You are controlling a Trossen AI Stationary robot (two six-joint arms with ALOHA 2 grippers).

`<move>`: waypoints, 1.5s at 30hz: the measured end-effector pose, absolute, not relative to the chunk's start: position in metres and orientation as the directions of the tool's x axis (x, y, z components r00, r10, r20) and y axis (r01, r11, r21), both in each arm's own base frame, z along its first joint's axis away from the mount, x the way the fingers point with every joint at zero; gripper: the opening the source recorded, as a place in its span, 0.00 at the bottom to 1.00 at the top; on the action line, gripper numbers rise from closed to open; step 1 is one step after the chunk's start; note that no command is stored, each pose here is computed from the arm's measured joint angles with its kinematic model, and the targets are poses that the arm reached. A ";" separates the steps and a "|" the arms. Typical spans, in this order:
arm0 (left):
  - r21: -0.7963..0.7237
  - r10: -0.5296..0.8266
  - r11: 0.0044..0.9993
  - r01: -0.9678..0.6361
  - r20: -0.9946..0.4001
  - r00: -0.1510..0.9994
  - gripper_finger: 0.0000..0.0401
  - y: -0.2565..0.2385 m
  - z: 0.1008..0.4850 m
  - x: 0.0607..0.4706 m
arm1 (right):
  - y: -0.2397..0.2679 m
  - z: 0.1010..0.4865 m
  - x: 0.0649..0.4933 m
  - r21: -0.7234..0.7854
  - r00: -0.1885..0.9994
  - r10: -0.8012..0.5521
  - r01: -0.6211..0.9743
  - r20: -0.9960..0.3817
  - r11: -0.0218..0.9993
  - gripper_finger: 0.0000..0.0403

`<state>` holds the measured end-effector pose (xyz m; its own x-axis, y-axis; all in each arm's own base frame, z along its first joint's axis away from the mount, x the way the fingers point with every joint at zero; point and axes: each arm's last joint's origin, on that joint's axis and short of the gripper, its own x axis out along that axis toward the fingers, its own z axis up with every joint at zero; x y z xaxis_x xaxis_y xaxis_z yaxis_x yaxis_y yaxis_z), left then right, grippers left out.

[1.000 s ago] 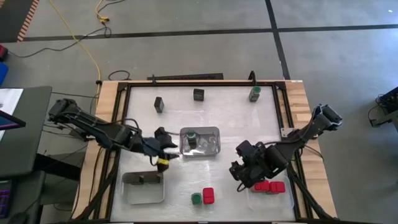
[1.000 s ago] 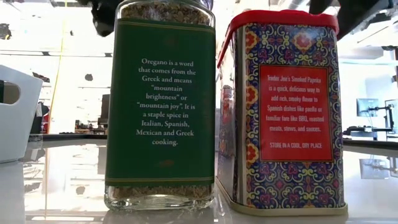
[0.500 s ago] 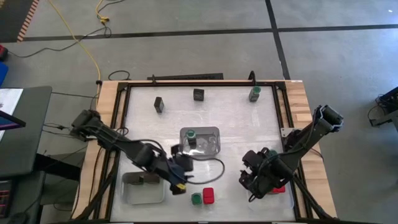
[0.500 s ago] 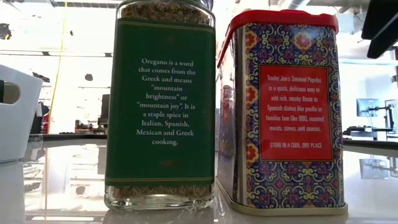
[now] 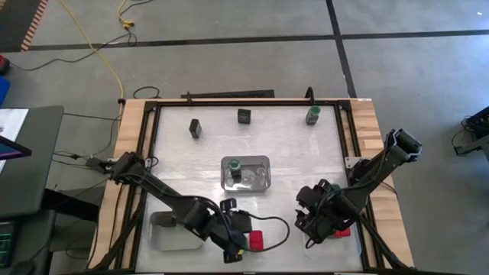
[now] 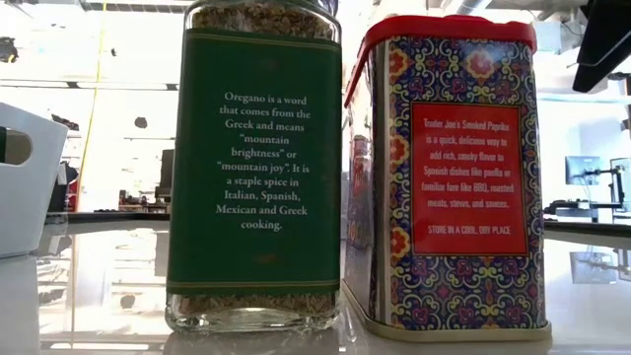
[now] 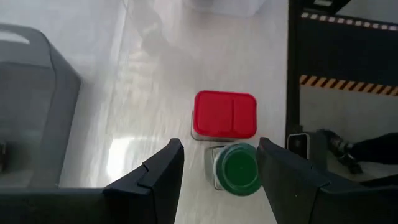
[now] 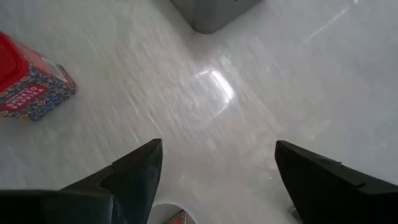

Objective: Sort spices by type
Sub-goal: Put the bottom green seasoning bottle into the black bin

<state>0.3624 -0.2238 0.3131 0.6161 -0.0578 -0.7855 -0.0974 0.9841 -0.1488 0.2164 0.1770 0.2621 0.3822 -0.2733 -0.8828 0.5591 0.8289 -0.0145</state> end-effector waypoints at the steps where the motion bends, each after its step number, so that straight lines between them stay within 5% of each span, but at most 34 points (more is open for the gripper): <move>1: -0.143 -0.055 0.985 -0.097 -0.791 0.609 0.48 -0.226 0.309 0.363 | 0.177 0.262 0.216 -0.018 0.383 -0.273 0.552 -0.883 0.834 0.84; 13: -0.202 -0.116 0.973 -0.107 -0.838 0.534 0.48 -0.254 0.268 0.372 | 0.179 0.262 0.216 -0.032 0.387 -0.268 0.518 -0.882 0.854 0.84; 45: -0.268 -0.169 0.955 -0.131 -0.848 0.503 0.51 -0.236 0.269 0.383 | 0.180 0.262 0.217 -0.018 0.394 -0.258 0.518 -0.882 0.855 0.84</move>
<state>0.3833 -0.2363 0.2692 0.5031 -0.1687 -0.8476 -0.1308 0.9546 -0.2677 0.2166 0.1796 0.2622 0.3944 -0.2577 -0.8821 0.5179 0.8553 -0.0183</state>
